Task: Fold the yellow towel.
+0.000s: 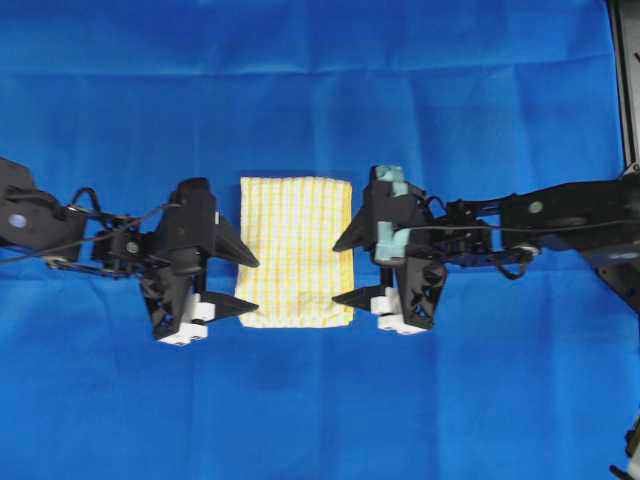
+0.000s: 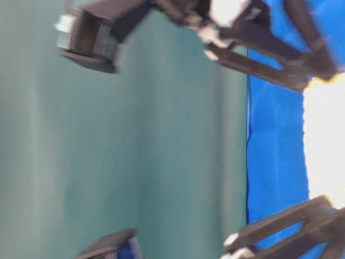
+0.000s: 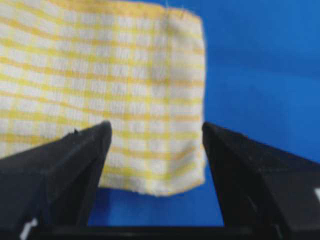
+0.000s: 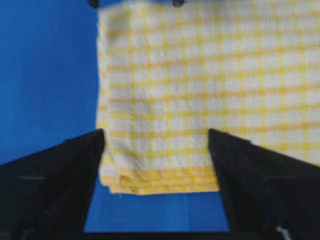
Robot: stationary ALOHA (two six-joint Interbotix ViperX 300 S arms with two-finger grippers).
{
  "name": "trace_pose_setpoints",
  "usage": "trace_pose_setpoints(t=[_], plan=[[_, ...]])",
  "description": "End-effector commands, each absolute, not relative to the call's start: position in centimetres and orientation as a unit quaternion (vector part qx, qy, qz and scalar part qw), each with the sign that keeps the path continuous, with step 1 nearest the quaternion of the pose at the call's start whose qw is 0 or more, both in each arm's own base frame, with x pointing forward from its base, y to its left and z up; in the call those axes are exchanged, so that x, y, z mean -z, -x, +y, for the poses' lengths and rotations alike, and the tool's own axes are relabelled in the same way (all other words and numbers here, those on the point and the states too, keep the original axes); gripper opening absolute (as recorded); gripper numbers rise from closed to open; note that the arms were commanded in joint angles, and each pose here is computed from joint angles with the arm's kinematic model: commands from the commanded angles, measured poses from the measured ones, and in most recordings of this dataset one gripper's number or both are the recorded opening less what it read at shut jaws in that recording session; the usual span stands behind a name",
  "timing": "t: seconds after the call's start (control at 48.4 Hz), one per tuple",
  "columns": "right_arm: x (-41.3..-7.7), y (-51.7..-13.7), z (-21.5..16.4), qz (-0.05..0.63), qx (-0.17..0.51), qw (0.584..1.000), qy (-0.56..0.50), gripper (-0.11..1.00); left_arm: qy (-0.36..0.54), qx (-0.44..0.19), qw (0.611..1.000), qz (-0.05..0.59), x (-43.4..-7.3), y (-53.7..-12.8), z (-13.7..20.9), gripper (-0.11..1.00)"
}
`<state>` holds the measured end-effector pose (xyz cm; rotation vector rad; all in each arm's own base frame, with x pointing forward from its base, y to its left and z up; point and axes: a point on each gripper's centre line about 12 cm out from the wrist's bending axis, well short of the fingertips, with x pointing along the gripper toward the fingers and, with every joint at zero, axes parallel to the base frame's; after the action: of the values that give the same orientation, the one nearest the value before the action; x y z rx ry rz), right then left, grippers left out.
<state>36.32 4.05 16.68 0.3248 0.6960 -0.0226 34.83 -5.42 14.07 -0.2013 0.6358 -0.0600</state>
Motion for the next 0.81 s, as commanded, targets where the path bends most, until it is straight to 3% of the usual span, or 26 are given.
trace_pose_setpoints(t=[0.0,0.413,0.784], plan=[[-20.2,-36.0,4.2,0.306,-0.005,0.939,-0.155,0.76,0.099,0.036,0.951,0.291,-17.2,-34.3,-5.4,0.64],[-24.8,-28.3,3.3,0.255,-0.032,0.961,-0.104,0.77,0.106,0.049,0.969,0.219,-22.4,-26.5,-4.2,0.64],[-24.8,-20.7,2.4,0.192,-0.042,0.977,-0.083,0.77,0.056,0.07,0.988,0.126,-23.4,-19.4,-3.1,0.63]])
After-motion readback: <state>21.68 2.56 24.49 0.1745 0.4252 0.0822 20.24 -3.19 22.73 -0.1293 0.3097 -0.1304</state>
